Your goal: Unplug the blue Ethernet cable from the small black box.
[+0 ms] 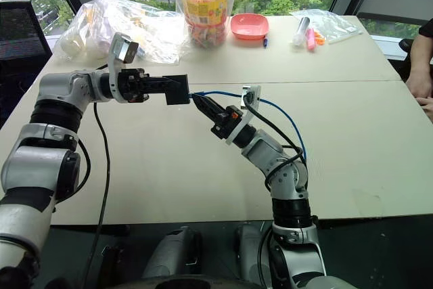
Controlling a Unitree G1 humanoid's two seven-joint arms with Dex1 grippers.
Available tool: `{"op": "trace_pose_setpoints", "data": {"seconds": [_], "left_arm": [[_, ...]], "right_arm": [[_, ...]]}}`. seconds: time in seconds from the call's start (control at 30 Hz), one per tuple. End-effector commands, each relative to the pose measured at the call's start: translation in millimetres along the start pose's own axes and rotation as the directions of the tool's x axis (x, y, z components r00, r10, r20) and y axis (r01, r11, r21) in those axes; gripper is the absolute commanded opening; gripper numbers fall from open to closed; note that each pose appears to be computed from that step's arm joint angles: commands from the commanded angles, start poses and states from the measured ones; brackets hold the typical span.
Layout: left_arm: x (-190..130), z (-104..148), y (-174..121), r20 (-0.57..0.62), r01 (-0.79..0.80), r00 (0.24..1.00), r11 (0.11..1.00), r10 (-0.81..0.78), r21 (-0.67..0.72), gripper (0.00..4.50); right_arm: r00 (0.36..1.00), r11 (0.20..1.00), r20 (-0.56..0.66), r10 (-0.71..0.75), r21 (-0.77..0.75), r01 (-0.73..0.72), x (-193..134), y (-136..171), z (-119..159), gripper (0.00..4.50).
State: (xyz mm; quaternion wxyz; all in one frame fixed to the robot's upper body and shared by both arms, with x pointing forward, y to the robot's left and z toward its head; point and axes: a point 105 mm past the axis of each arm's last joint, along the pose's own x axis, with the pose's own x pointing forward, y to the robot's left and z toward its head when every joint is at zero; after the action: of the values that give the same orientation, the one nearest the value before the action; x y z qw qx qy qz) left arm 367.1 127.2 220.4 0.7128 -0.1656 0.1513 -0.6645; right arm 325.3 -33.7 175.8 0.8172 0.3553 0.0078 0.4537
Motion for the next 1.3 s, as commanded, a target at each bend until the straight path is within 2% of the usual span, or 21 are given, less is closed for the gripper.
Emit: {"op": "trace_pose_setpoints", "data": {"seconds": [0.03,0.17,0.33,0.43,0.53,0.6,0.73,0.8,0.83,0.87,0.9,1.07,1.17,1.3], "left_arm": [[-18,24,-10,0.061,-0.011,0.998,0.997,0.007,0.072,0.50],[-33,30,-11,0.088,-0.056,0.995,0.995,0.049,0.084,0.50],[-34,29,-11,0.099,-0.061,0.994,0.995,0.052,0.084,0.50],[-20,11,1,0.012,-0.103,0.995,0.985,0.102,0.139,0.50],[4,-4,34,0.001,-0.300,0.948,0.894,0.317,0.334,0.50],[17,-11,40,0.019,-0.321,0.937,0.839,0.349,0.440,0.50],[43,-13,40,0.132,-0.368,0.928,0.796,0.349,0.481,0.50],[52,-18,46,0.160,-0.421,0.903,0.743,0.399,0.521,0.50],[56,-17,46,0.182,-0.431,0.899,0.733,0.398,0.525,0.50],[59,-14,46,0.211,-0.450,0.891,0.727,0.401,0.518,0.50],[61,-11,45,0.232,-0.459,0.887,0.724,0.398,0.514,0.50],[70,-7,44,0.276,-0.486,0.874,0.705,0.401,0.517,0.50],[72,-12,49,0.287,-0.518,0.854,0.666,0.434,0.536,0.50],[75,-36,61,0.257,-0.530,0.844,0.655,0.471,0.539,0.50]], "right_arm": [[0.952,0.970,0.194,-0.237,-0.002,0.241,-36,-46,49,0.05],[0.906,0.935,0.250,-0.341,-0.007,0.354,-72,-70,71,0.05],[0.900,0.926,0.246,-0.361,-0.020,0.377,-82,-74,79,0.05],[0.888,0.911,0.241,-0.392,-0.032,0.411,-85,-78,82,0.05],[0.844,0.840,0.168,-0.510,-0.113,0.530,-97,-95,79,0.05],[0.793,0.775,0.102,-0.601,-0.169,0.609,-107,-108,75,0.05],[0.723,0.690,0.045,-0.689,-0.263,0.674,-125,-122,72,0.05],[0.713,0.677,0.035,-0.701,-0.284,0.679,-128,-125,71,0.83],[0.705,0.670,0.033,-0.708,-0.283,0.686,-130,-127,71,1.06],[0.702,0.668,0.025,-0.711,-0.285,0.687,-131,-128,71,1.56],[0.703,0.668,0.008,-0.711,-0.304,0.679,-131,-128,69,1.83],[0.704,0.695,-0.144,-0.696,-0.381,0.609,-134,-120,53,4.41],[0.713,0.772,-0.358,-0.602,-0.488,0.407,-134,-93,20,4.47],[0.766,0.766,-0.272,-0.582,-0.499,0.405,-125,-85,29,4.47]]}}
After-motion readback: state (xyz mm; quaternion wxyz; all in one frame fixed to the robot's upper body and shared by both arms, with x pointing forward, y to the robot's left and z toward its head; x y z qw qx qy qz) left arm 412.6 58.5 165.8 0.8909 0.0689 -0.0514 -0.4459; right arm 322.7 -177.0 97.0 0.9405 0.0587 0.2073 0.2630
